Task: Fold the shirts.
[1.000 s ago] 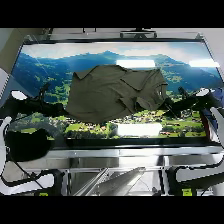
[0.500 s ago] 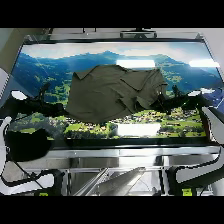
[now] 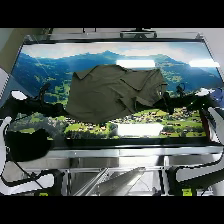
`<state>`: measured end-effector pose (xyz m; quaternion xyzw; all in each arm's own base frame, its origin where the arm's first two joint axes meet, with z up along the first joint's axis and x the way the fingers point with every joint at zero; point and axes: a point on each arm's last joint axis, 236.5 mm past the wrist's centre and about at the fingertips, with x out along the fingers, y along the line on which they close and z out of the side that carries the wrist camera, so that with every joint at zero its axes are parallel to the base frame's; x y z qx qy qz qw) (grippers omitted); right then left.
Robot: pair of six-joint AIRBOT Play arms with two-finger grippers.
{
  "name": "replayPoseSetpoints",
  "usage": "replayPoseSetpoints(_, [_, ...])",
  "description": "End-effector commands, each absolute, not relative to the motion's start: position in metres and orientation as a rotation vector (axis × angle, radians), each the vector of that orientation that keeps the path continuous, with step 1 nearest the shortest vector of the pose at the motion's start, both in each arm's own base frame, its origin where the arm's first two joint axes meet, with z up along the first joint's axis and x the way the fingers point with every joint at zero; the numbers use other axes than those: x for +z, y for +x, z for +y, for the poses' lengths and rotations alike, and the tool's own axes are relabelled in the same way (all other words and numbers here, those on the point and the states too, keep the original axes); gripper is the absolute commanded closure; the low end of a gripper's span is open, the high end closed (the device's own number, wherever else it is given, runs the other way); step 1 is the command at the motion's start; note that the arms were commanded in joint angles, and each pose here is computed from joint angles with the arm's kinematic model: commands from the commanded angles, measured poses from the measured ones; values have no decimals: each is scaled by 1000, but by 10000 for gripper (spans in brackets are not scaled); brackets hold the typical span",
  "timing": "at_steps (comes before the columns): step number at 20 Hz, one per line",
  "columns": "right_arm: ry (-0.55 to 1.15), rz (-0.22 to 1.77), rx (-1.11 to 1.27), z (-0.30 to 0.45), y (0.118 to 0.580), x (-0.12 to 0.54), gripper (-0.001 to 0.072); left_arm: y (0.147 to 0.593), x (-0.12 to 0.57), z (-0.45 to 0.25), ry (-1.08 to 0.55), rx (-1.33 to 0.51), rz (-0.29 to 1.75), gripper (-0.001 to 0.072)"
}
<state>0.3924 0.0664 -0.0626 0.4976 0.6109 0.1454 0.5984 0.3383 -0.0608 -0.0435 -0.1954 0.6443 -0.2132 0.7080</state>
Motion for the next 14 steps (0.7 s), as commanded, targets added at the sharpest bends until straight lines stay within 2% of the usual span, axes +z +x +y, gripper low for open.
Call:
replayPoseSetpoints(1, [1143,1410,313,60,393,-67,545,338,-43,-61,-434,-476,1433,687])
replayPoseSetpoints(7, [1137,1384,240,56,407,-93,567,339,-43,-60,-434,-472,1429,687])
replayPoseSetpoints(8, [1130,1379,246,56,407,-92,695,339,-43,-60,-435,-471,1428,687])
replayPoseSetpoints(9, [1114,1376,268,57,406,-89,693,339,-43,-60,-436,-472,1427,687])
replayPoseSetpoints(12, [1001,1318,397,62,401,-51,694,344,-26,-64,-448,-482,1373,687])
replayPoseSetpoints(14, [896,1202,489,64,397,4,694,349,16,-73,-476,-530,1250,687])
